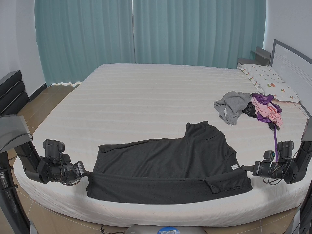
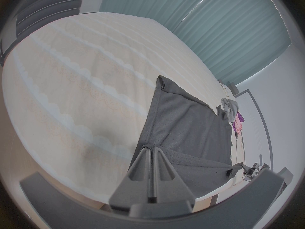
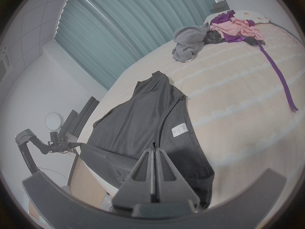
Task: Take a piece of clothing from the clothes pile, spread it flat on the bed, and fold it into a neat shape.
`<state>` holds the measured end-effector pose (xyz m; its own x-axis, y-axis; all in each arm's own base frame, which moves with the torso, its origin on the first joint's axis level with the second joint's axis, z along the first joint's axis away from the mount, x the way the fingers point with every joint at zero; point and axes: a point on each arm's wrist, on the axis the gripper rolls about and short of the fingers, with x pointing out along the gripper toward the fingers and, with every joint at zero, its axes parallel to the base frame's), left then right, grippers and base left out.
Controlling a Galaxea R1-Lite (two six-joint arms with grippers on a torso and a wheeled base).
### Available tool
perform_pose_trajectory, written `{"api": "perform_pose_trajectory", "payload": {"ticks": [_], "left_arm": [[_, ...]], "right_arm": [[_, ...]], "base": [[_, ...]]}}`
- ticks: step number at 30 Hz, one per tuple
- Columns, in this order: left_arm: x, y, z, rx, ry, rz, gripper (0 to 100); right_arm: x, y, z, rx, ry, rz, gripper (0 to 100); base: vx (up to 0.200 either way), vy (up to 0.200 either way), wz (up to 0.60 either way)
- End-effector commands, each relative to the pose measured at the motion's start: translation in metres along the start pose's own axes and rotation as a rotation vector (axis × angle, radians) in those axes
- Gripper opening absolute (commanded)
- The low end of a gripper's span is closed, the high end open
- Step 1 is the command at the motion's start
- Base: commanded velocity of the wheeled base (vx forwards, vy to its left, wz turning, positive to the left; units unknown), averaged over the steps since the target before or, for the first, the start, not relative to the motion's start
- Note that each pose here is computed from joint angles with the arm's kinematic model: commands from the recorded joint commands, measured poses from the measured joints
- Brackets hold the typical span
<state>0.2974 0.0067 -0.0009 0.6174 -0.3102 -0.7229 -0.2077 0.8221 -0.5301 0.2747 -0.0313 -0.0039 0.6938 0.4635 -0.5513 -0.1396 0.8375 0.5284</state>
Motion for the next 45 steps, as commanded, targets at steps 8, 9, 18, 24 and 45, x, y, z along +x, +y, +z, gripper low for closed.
{"api": "perform_pose_trajectory", "payload": {"ticks": [8,9,18,24,45], "left_arm": [[0.012,0.003,-0.001,-0.003,0.019,0.009,0],[0.012,0.003,0.0,-0.002,0.017,0.011,0],[0.015,0.0,-0.002,0.007,0.025,0.007,100],[0.015,-0.001,-0.001,-0.014,0.016,0.002,100],[-0.001,-0.009,0.01,-0.148,-0.038,-0.037,100]], "right_arm": [[0.015,-0.01,-0.008,0.024,0.039,-0.003,0],[0.015,-0.01,-0.009,0.025,0.041,-0.004,0],[0.018,-0.012,-0.01,0.028,0.046,0.0,100],[0.016,-0.011,-0.007,0.023,0.035,0.005,100],[0.008,-0.004,-0.004,0.076,0.017,0.007,100]], "base": [[0.0,0.0,0.0],[0.0,0.0,0.0],[0.0,0.0,0.0],[0.0,0.0,0.0],[0.057,0.0,0.0]]}}
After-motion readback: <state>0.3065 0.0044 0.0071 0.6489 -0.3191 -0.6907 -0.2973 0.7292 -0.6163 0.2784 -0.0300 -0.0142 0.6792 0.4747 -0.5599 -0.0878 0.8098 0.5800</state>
